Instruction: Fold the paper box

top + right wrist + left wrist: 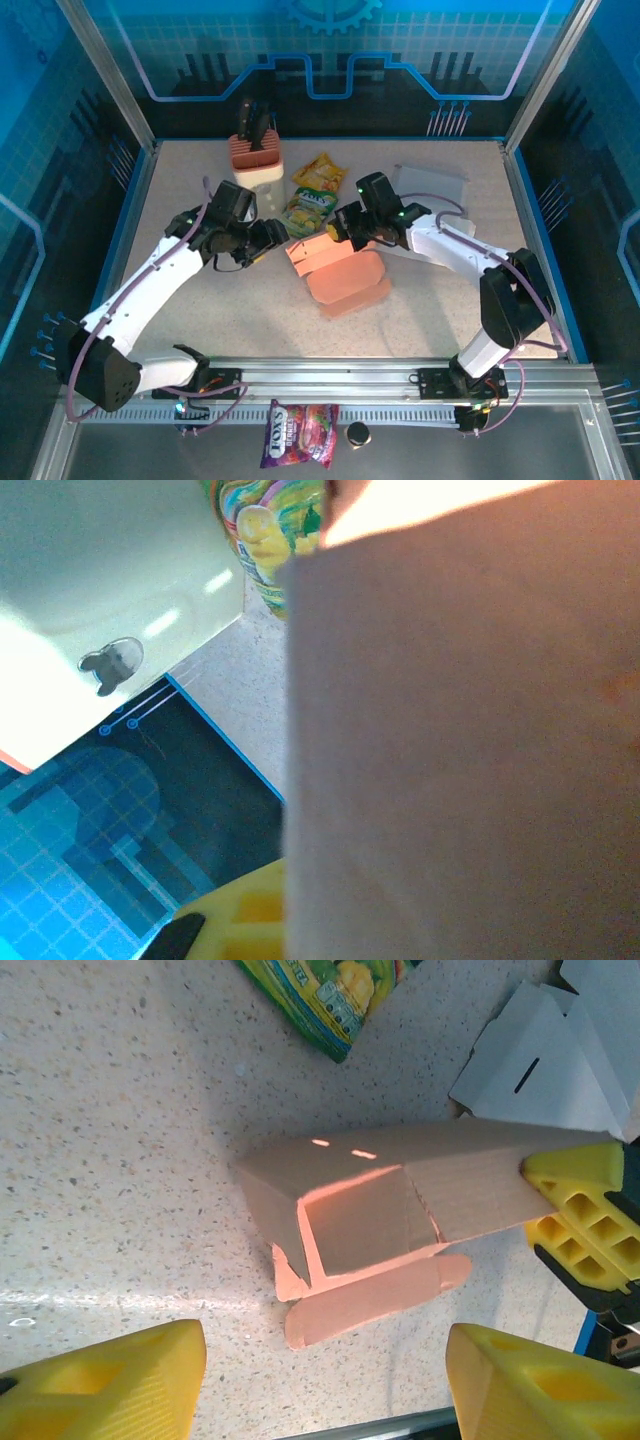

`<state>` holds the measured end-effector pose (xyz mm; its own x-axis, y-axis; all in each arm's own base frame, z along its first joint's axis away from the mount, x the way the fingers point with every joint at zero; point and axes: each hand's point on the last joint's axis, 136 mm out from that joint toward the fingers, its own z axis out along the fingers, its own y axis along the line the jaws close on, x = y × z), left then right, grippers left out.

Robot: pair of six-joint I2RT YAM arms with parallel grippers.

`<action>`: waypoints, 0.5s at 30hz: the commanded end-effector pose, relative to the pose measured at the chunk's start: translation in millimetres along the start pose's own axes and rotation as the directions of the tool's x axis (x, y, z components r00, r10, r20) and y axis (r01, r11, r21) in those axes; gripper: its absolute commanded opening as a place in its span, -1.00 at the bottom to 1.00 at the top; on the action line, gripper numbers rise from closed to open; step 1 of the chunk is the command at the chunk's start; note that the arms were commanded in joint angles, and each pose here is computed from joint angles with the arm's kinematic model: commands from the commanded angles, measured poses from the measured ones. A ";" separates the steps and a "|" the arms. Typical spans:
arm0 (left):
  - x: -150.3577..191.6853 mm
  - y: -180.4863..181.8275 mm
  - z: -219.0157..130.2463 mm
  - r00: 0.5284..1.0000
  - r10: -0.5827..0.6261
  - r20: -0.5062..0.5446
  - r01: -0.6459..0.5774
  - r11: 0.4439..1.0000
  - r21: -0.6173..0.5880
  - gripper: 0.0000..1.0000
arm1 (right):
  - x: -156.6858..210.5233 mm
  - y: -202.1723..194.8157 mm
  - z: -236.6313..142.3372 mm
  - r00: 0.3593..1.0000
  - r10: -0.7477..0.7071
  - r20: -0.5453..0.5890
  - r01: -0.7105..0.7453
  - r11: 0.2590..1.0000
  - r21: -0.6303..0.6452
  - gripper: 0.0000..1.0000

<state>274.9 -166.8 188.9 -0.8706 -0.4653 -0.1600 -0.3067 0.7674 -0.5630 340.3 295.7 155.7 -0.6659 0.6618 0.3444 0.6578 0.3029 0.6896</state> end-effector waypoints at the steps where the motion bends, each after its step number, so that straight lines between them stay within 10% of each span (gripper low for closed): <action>1: 5.2 -13.7 7.7 0.999 0.024 -0.021 -0.022 0.998 0.056 0.30 | -3.8 16.7 3.9 0.995 -0.100 -0.013 0.098 0.989 -0.108 -1.00; 15: 11.8 0.1 30.0 0.997 0.063 -0.049 -0.062 0.998 0.019 0.28 | -5.9 28.4 14.5 0.951 -0.309 0.027 0.300 0.891 -0.342 -1.00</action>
<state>276.8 -180.9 170.7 -0.8898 -0.4288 -0.1561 -0.2748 0.7766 -0.5669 356.2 307.9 151.4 -0.7957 0.5790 0.1780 0.3864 0.2589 0.8852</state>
